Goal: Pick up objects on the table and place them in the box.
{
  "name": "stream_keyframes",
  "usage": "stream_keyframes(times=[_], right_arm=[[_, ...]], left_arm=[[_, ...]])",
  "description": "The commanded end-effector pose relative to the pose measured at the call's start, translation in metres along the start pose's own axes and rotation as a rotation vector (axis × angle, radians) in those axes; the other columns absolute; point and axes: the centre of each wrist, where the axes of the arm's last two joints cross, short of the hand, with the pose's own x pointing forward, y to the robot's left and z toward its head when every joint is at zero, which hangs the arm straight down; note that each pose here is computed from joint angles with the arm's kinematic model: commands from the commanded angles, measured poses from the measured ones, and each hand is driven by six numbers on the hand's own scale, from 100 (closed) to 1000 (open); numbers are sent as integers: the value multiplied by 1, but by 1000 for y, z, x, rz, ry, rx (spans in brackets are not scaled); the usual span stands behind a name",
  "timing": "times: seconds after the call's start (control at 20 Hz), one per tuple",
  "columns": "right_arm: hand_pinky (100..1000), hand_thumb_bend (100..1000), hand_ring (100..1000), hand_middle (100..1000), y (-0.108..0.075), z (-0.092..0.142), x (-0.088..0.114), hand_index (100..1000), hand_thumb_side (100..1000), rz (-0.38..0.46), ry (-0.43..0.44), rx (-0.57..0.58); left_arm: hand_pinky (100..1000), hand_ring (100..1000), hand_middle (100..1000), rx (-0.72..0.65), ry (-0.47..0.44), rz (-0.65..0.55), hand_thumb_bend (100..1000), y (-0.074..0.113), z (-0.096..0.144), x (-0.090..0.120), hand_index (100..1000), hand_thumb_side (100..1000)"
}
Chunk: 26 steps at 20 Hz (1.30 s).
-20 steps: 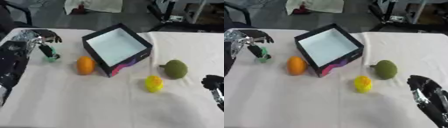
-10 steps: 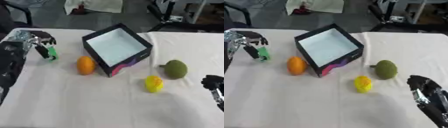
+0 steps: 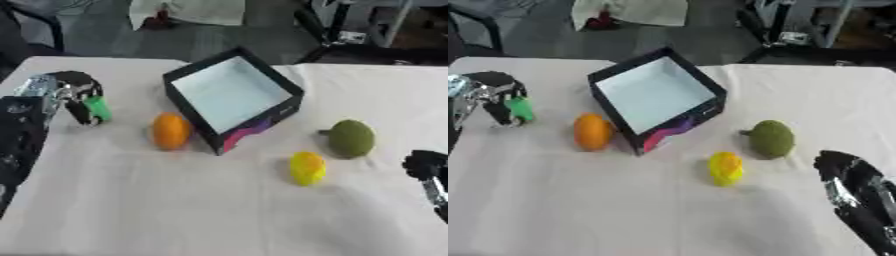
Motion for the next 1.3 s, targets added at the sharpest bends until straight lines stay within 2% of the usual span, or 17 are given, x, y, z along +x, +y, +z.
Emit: stream_keyframes(times=[0.05,0.15,0.25,0.45,0.6,0.7,0.8,0.9,1.0,1.15,1.3], right_arm=[[774,100,746,679,-3,-1,3,764,546,14,-10,0],[774,100,746,679,-3,-1,3,764,544,14,-10,0],[774,100,746,679,-3,-1,3,764,543,15,-9,-1],[774,100,746,679,-4,0,3,764,544,17,-6,0],[774,100,746,679,-4,1,2,764,544,19,-4,1],[774,100,746,679,-4,1,2,764,543,19,-3,4],[774,100,746,679,-3,1,2,764,542,18,-3,8],[775,100,746,679,-3,1,2,764,543,15,-4,12],[775,100,746,680,-1,0,2,764,542,10,-7,20],[775,100,746,679,1,-2,3,764,540,-1,-19,38],[775,100,746,679,2,-5,4,764,543,-9,-25,45]], left_arm=[[505,423,452,113,46,-5,212,15,6,-15,631,100],[489,407,433,170,51,-2,195,22,8,-17,616,100],[493,407,431,242,44,0,185,38,12,-19,618,100],[488,389,408,444,-49,-9,155,92,29,-17,614,100],[510,398,411,558,-168,-44,150,127,42,-3,621,100],[521,410,423,613,-305,-75,147,146,47,24,629,100],[539,426,441,618,-438,-110,164,157,47,57,638,100],[541,433,449,596,-554,-147,168,163,44,98,640,100],[540,436,453,571,-632,-157,163,162,39,136,640,100],[550,447,463,513,-667,-161,165,145,27,183,648,100],[569,462,480,470,-630,-159,177,124,16,209,662,104]])
